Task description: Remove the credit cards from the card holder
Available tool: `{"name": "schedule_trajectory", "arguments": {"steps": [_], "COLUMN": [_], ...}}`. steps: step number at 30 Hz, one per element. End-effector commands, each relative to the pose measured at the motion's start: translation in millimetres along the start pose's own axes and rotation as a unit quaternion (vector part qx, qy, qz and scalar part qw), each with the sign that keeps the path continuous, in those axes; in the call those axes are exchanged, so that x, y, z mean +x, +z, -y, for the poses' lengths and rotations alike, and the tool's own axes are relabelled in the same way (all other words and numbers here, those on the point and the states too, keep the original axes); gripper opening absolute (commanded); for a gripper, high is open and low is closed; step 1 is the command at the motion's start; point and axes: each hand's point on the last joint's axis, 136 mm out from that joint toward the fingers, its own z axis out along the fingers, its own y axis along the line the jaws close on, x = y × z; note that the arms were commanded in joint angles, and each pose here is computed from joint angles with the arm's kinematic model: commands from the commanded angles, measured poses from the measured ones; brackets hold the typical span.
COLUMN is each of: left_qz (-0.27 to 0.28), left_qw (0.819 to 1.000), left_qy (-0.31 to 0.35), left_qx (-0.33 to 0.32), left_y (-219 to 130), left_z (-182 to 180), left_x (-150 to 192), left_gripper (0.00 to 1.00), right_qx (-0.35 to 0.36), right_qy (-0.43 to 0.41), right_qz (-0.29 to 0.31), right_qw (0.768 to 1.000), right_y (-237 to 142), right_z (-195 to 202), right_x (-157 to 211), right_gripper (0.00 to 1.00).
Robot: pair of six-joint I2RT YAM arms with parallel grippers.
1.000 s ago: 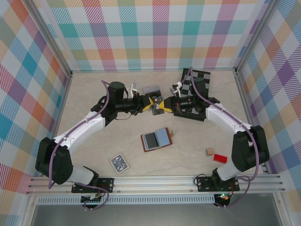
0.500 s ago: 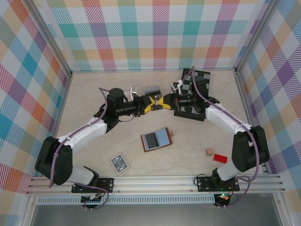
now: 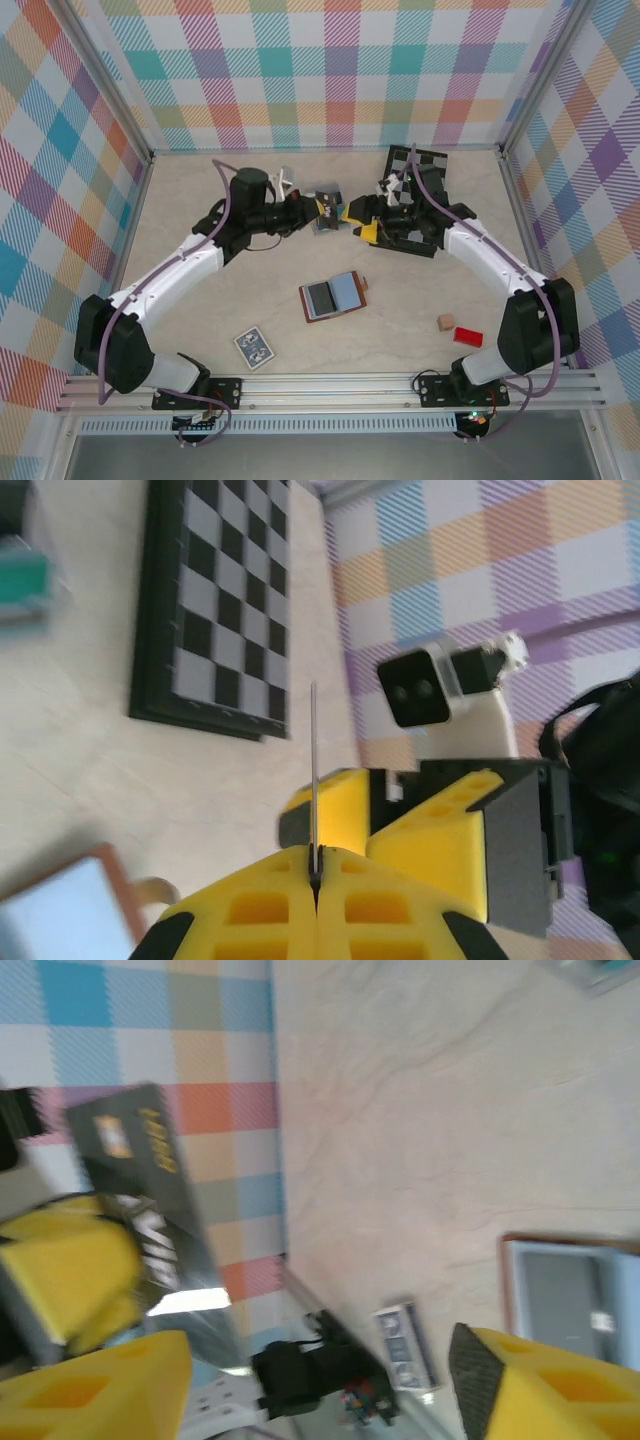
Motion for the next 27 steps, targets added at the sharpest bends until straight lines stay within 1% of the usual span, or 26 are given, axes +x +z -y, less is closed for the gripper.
{"name": "schedule_trajectory", "arguments": {"steps": [1, 2, 4, 6, 8, 12, 14, 16, 19, 22, 24, 27], "left_qz": [-0.037, -0.04, -0.05, -0.062, -0.097, -0.102, -0.111, -0.131, -0.16, -0.161, -0.166, -0.18], "left_qw": [0.976, 0.968, 0.95, 0.932, 0.914, 0.884, 0.869, 0.854, 0.825, 0.803, 0.789, 0.774], "left_qy": [0.153, 0.187, 0.253, 0.305, 0.351, 0.399, 0.42, 0.442, 0.497, 0.539, 0.559, 0.571], "left_qx": [-0.148, -0.165, -0.177, -0.185, -0.179, -0.222, -0.238, -0.241, -0.216, -0.198, -0.194, -0.206], "left_y": [-6.9, -4.5, 2.7, 12.0, 23.0, 44.0, 55.2, 66.9, 84.2, 97.6, 104.7, 114.2], "left_z": [-50.5, -54.7, -58.3, -61.4, -62.1, -74.3, -81.4, -87.5, -91.5, -91.0, -93.6, -103.8], "left_x": [3.1, -1.2, -7.0, -13.3, -13.0, -38.3, -47.0, -50.6, -47.2, -50.2, -52.5, -56.8], "left_gripper": [0.0, 0.0, 0.0, 0.0, 0.0, 0.0, 0.0, 0.0, 0.0, 0.0, 0.0, 0.0], "right_qx": [0.099, 0.108, 0.12, 0.126, 0.129, 0.129, 0.133, 0.138, 0.144, 0.141, 0.136, 0.133], "right_qy": [-0.002, 0.002, 0.008, 0.013, 0.016, -0.002, -0.006, -0.007, -0.002, 0.004, 0.007, 0.013], "right_qz": [0.033, 0.042, 0.053, 0.06, 0.065, 0.078, 0.083, 0.085, 0.083, 0.081, 0.083, 0.088], "right_qw": [0.995, 0.993, 0.991, 0.99, 0.989, 0.989, 0.988, 0.987, 0.986, 0.987, 0.987, 0.987], "right_y": [-21.1, -25.0, -31.1, -36.1, -40.5, -47.7, -51.3, -54.1, -55.8, -56.1, -56.3, -56.5], "right_z": [38.1, 44.5, 54.9, 61.9, 66.3, 67.8, 69.3, 70.6, 74.3, 75.1, 74.9, 75.8], "right_x": [-1.0, -2.7, -3.1, -3.2, -1.8, 1.7, 3.3, 5.1, 7.7, 9.2, 9.7, 10.2], "right_gripper": [0.83, 0.89, 0.94, 0.98, 1.0, 1.0, 1.0, 1.0, 1.0, 1.0, 1.0, 1.0]}}
